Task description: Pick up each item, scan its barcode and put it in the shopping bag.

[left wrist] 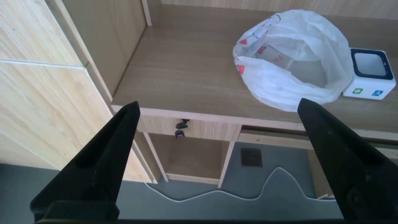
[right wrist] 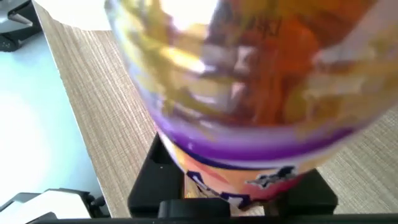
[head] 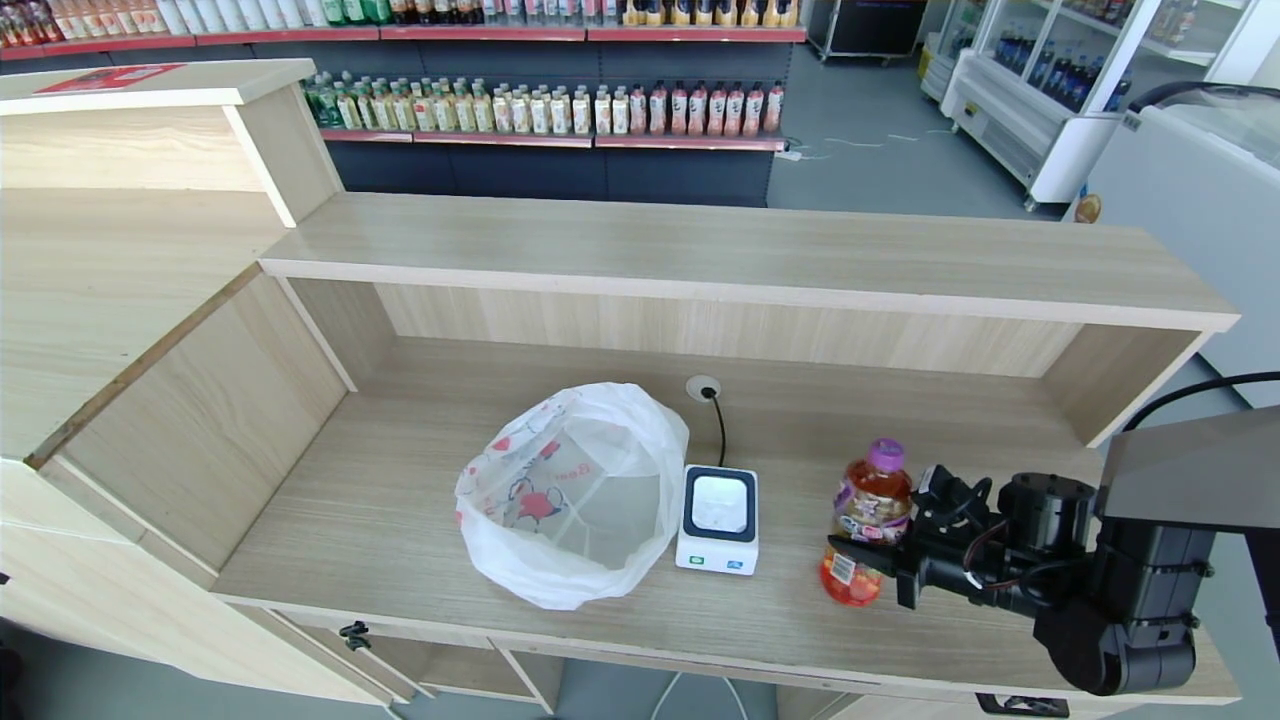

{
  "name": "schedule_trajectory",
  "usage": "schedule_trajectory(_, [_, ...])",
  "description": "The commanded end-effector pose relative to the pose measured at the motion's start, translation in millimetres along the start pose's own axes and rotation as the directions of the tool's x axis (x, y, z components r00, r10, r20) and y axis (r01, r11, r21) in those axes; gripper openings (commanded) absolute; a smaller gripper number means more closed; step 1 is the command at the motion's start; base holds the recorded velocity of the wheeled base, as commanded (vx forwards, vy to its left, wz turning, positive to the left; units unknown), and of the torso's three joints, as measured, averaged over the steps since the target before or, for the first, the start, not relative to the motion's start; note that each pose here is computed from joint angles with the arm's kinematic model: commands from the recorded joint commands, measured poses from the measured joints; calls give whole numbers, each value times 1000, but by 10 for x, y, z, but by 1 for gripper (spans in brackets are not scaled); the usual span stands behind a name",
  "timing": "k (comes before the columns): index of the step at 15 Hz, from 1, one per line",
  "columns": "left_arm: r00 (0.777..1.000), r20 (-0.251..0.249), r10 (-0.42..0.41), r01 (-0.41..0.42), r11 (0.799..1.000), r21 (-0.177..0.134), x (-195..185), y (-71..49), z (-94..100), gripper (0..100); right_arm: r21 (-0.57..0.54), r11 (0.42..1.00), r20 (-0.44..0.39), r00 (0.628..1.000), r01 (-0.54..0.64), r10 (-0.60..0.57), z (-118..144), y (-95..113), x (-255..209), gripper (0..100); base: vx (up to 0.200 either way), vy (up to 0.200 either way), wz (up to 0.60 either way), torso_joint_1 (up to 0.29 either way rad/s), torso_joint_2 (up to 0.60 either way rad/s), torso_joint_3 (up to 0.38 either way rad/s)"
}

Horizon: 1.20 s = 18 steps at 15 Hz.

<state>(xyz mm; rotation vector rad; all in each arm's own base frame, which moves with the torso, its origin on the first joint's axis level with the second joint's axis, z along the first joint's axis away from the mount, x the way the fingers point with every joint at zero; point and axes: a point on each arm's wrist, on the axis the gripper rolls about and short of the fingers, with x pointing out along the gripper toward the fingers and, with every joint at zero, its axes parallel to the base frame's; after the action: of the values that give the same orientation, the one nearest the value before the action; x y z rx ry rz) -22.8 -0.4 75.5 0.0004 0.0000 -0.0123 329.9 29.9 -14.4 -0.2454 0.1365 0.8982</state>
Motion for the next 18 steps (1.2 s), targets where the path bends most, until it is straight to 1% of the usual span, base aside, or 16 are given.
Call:
schedule_trajectory(1, [1000, 0, 0, 0, 1000, 0, 0, 0, 0, 100, -1, 1000, 0, 1000, 0, 0, -1, -1, -3, 0, 0, 0, 0, 0, 0, 0])
schedule_trajectory(8, [1000, 0, 0, 0, 1000, 1, 0, 0, 0, 100, -16, 1000, 19, 1000, 3, -2, 77, -22, -52, 0, 0, 0, 0, 0, 0, 0])
schedule_trajectory(10, [1000, 0, 0, 0, 1000, 0, 0, 0, 0, 100, -18, 1000, 35, 999, -16, 16, 109, -39, -90, 0, 0, 0, 0, 0, 0, 0])
schedule_trajectory(12, [1000, 0, 0, 0, 1000, 0, 0, 0, 0, 100, -24, 999, 62, 998, -28, 29, 209, -50, -120, 0, 0, 0, 0, 0, 0, 0])
schedule_trajectory(14, [1000, -2, 0, 0, 1000, 0, 0, 0, -2, 100, -2, 998, 115, 992, -59, 59, 434, -57, -167, 0, 0, 0, 0, 0, 0, 0])
schedule_trajectory(16, [1000, -2, 0, 0, 1000, 0, 1, 0, 0, 100, 7, 997, 178, 981, -82, 79, 752, -36, -242, 0, 0, 0, 0, 0, 0, 0])
schedule_trajectory(18, [1000, 0, 0, 0, 1000, 0, 0, 0, 0, 100, -22, 991, 251, 959, -129, 130, 1121, 11, -386, 0, 0, 0, 0, 0, 0, 0])
